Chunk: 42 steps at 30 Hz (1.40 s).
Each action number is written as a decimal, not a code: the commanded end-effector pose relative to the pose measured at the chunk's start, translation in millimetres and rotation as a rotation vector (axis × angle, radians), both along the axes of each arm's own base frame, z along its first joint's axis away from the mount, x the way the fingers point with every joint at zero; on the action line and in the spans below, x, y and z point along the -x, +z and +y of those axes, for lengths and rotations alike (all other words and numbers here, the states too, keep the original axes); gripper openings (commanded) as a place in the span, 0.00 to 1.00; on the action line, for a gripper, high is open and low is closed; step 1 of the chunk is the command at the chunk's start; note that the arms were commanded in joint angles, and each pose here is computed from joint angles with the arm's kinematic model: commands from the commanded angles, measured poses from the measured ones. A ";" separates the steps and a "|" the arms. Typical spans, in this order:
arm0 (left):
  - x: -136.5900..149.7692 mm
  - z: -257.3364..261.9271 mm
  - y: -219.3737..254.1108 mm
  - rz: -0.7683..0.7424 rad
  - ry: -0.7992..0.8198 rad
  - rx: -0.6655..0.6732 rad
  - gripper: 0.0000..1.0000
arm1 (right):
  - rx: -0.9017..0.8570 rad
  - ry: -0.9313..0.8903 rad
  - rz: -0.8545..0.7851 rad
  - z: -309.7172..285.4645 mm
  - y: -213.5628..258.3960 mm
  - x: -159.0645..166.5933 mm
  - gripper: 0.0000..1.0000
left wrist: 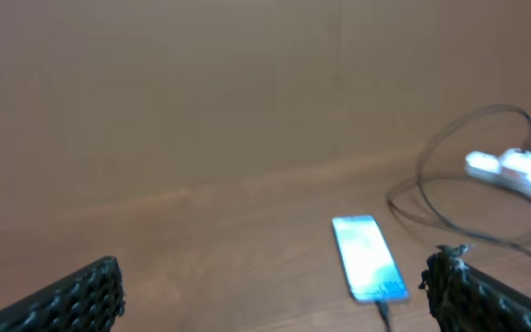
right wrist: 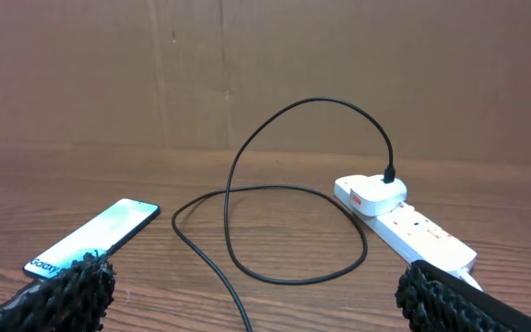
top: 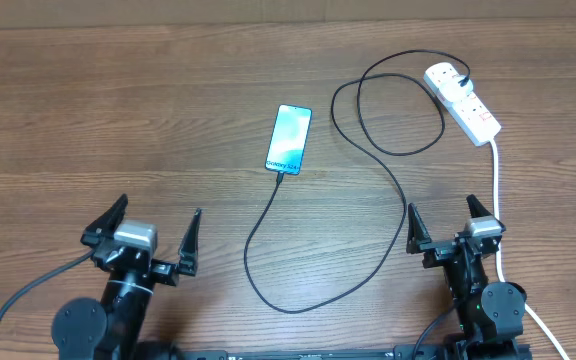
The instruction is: Plug charger to phone and switch on socket
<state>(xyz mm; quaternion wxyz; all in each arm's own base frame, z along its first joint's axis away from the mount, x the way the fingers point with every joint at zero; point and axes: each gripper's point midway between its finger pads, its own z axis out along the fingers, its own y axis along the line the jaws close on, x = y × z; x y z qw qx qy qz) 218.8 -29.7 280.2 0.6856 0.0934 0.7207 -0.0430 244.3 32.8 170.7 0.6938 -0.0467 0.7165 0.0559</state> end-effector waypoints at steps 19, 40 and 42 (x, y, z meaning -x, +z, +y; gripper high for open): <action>-16.4 49.7 -50.5 -0.150 0.272 0.154 0.99 | -0.007 -0.009 -0.006 -1.5 -0.9 -0.1 1.00; -22.8 74.9 -120.5 0.002 0.428 0.163 1.00 | -0.007 -0.009 -0.006 -1.5 -0.9 -0.1 1.00; -22.8 74.8 -120.7 0.003 0.427 0.137 0.99 | -0.007 -0.009 -0.006 -1.5 -0.9 -0.1 1.00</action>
